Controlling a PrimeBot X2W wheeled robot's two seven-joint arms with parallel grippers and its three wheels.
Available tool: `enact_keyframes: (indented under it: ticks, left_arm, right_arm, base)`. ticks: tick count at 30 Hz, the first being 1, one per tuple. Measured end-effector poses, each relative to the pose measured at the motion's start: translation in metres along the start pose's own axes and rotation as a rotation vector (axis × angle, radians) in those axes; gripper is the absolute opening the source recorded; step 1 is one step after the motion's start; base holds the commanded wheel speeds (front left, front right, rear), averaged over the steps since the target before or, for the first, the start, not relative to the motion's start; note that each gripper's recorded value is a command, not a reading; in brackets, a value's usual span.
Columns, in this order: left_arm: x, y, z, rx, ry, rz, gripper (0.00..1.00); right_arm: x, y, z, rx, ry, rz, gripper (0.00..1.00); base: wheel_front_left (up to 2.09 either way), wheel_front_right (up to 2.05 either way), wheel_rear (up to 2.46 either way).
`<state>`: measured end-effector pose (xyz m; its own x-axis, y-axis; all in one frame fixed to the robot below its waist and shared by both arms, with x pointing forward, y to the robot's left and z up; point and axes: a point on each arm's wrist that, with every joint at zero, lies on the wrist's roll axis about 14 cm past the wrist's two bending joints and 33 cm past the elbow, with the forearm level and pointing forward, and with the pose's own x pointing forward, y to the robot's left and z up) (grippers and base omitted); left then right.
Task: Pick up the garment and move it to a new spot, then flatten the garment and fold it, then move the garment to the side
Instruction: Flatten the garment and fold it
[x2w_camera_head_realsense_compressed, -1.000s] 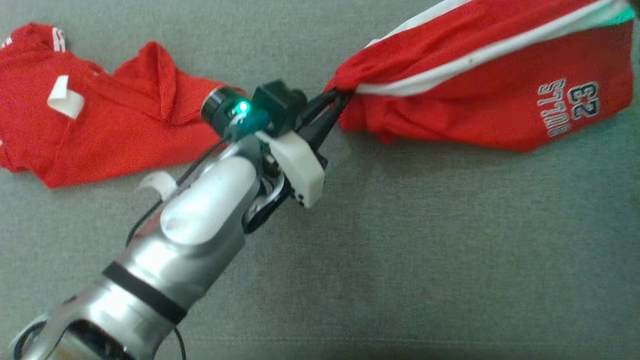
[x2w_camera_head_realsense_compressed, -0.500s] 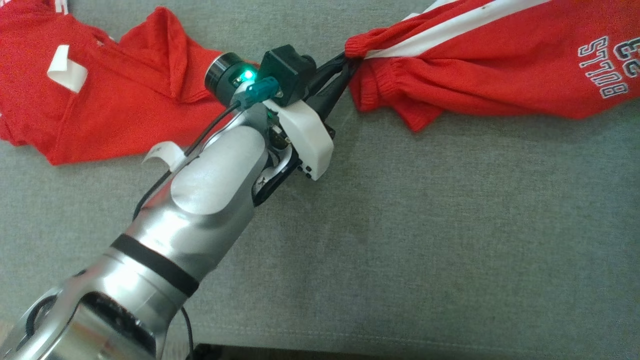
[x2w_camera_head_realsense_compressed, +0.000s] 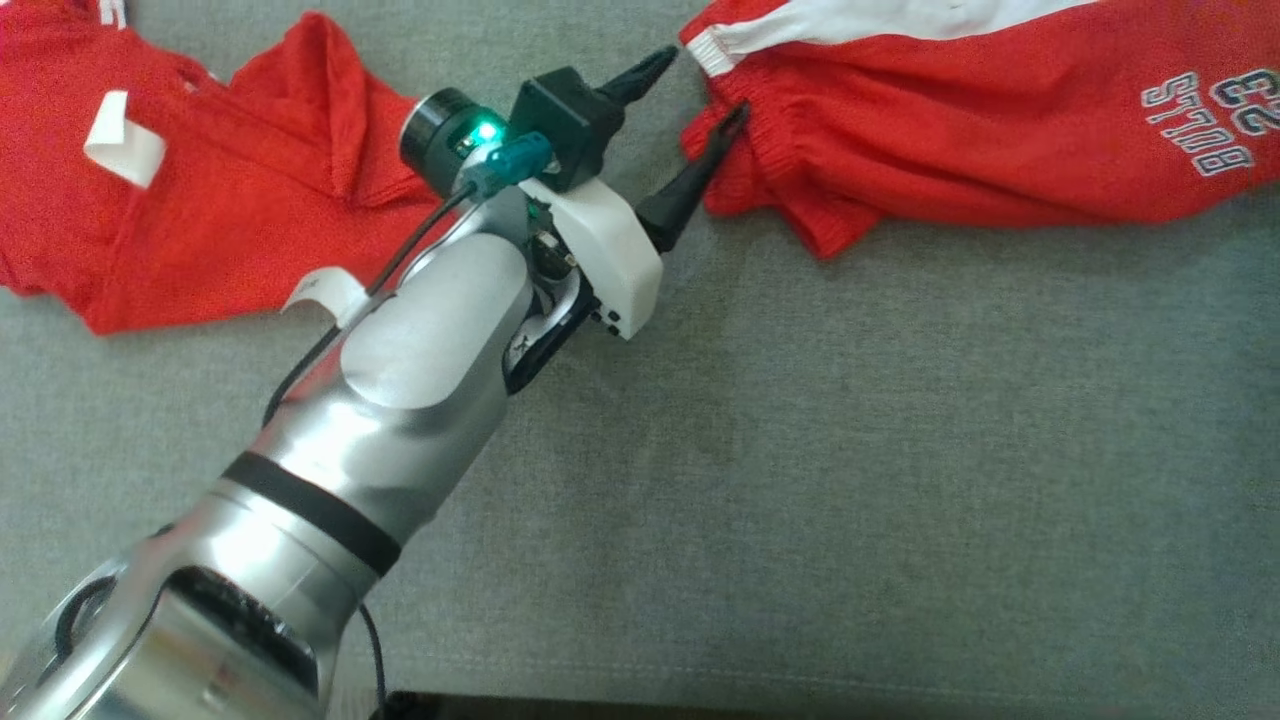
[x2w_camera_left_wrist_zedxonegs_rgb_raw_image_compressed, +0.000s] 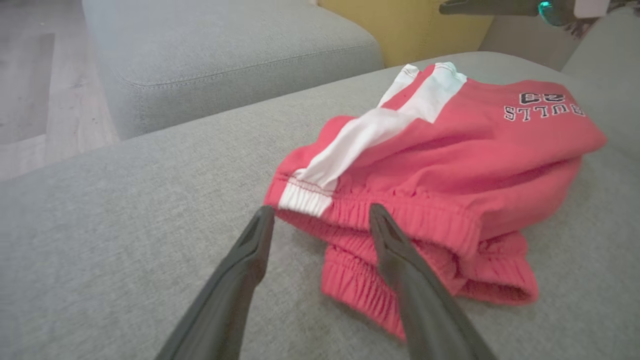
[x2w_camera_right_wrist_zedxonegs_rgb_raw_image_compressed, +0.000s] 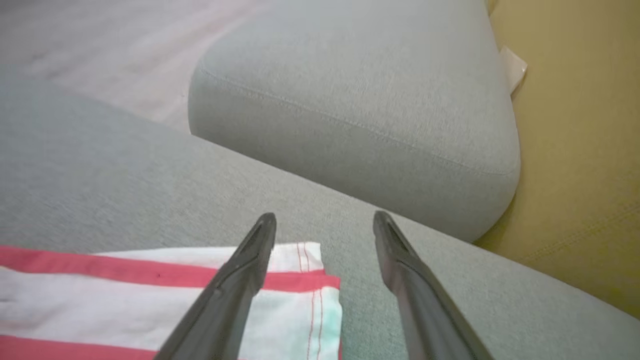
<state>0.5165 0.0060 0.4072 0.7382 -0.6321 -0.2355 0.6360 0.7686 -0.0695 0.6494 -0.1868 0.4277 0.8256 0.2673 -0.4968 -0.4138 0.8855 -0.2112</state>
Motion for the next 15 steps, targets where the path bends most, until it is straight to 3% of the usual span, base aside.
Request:
enact_keyframes:
  ticks: [7, 15]
  left_arm:
    - [-0.005, 0.008, 0.027, 0.007, -0.059, 0.058, 1.00]
    - [-0.042, 0.019, 0.071, -0.082, -0.227, 0.197, 1.00]
  right_arm:
    - [-0.028, -0.002, 0.041, 0.113, -0.227, -0.021, 1.00]
    - [-0.081, 0.012, 0.051, 0.275, -0.398, -0.042, 1.00]
  base:
    - [0.00, 0.00, 0.00]
    - [0.00, 0.00, 0.00]
